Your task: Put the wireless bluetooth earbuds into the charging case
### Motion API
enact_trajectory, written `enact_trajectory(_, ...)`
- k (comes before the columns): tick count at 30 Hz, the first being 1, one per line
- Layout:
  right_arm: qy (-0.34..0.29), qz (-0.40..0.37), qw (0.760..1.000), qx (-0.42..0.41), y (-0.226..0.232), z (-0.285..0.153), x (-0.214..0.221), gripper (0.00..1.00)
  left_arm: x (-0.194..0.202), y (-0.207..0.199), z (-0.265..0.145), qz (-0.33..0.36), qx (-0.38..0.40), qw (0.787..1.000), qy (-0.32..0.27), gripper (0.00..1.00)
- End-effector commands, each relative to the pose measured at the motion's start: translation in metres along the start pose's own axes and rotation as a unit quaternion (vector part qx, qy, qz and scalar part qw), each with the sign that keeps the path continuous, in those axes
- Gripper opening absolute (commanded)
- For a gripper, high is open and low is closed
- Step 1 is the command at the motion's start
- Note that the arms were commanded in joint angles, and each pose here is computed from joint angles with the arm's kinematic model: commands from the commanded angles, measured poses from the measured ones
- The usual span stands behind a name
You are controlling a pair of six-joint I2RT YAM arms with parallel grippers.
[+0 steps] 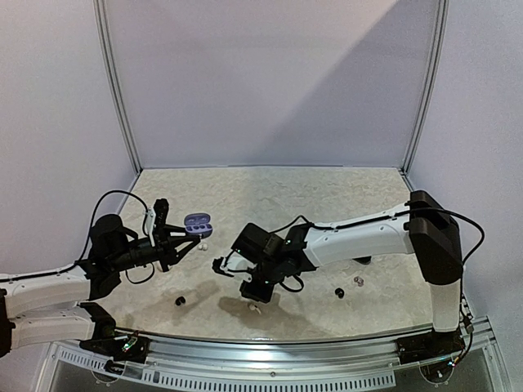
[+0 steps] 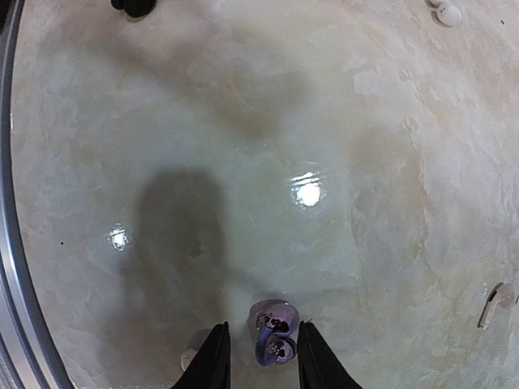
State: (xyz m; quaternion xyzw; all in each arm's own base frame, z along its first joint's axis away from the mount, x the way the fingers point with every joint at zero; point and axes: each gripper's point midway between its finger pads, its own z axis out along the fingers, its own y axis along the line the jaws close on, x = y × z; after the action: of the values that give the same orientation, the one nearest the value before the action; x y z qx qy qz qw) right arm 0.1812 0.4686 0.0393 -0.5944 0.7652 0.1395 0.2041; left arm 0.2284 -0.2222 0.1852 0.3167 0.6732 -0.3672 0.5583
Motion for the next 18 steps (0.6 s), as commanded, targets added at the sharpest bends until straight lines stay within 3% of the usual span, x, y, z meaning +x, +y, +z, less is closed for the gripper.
enact_trajectory(1, 0.013, -0.006, 1.000, 0.005, -0.0008, 0.0062, 0.0049, 0.29, -0.0024, 0.0035, -0.0010, 0.011, -0.005, 1.000, -0.007, 0.00)
enact_trajectory(18, 0.033, -0.011, 0.999, 0.027, -0.0086, 0.0107, 0.0117, 0.13, -0.0027, 0.0042, -0.0009, 0.009, -0.007, 1.000, -0.008, 0.00)
